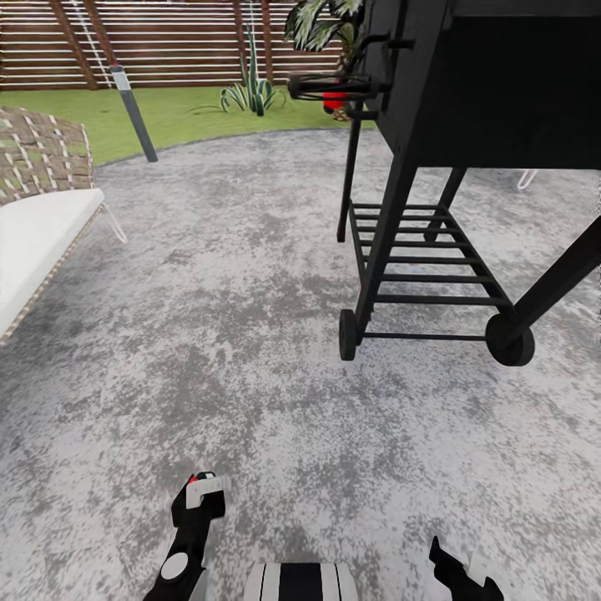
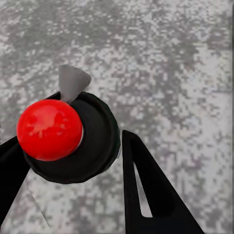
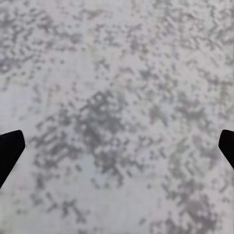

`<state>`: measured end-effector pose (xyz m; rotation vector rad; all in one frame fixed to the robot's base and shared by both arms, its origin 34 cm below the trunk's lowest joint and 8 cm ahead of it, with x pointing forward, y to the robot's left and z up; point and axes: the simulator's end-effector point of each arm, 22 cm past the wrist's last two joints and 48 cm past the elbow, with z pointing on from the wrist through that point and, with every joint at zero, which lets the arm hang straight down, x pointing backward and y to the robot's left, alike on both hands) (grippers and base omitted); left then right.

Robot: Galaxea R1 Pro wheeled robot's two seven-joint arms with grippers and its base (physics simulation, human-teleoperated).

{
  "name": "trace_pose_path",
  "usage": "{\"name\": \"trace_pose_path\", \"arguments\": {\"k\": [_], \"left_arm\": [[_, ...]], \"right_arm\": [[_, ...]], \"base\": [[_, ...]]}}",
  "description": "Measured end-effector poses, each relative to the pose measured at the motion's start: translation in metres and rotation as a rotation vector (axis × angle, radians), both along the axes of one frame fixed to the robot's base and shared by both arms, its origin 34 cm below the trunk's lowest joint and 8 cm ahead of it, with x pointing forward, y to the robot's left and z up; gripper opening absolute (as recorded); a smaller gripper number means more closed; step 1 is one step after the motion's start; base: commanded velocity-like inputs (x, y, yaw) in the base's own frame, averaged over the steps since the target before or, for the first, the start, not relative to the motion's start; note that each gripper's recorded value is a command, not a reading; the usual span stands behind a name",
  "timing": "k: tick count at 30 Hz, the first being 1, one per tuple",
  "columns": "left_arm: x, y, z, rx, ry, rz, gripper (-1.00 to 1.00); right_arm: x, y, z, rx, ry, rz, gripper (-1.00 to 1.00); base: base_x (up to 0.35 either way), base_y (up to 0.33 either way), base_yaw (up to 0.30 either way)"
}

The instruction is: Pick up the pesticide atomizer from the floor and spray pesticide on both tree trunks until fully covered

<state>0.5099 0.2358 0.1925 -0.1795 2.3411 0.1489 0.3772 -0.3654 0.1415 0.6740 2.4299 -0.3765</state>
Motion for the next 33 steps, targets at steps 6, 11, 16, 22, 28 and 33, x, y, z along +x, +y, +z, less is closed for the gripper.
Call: {"name": "trace_pose_path", "arguments": {"k": [6, 11, 16, 22, 28, 33], "left_arm": [[0.007, 0.000, 0.011, 0.000, -0.024, 0.000, -1.00], [0.013, 0.000, 0.020, -0.001, -0.044, 0.002, -1.00], [0.018, 0.000, 0.030, -0.003, -0.064, 0.003, -1.00], [0.025, 0.000, 0.041, -0.003, -0.088, 0.004, -1.00], [0.030, 0.000, 0.052, -0.004, -0.111, 0.004, -1.00], [0.036, 0.000, 0.063, -0.004, -0.133, 0.005, -1.00]], "right_arm": [[0.009, 0.000, 0.008, 0.000, -0.024, 0.001, 1.00], [0.015, 0.000, 0.015, 0.000, -0.045, 0.001, 1.00], [0.022, 0.000, 0.022, 0.000, -0.065, 0.001, 1.00], [0.030, 0.000, 0.030, 0.000, -0.090, 0.001, 1.00], [0.038, 0.000, 0.039, 0.000, -0.115, 0.003, 1.00], [0.045, 0.000, 0.046, 0.000, -0.135, 0.003, 1.00]], "base": [[0.000, 0.000, 0.000], [0.000, 0.000, 0.000], [0.000, 0.000, 0.000], [0.000, 0.000, 0.000], [0.000, 0.000, 0.000], [0.000, 0.000, 0.000]]}}
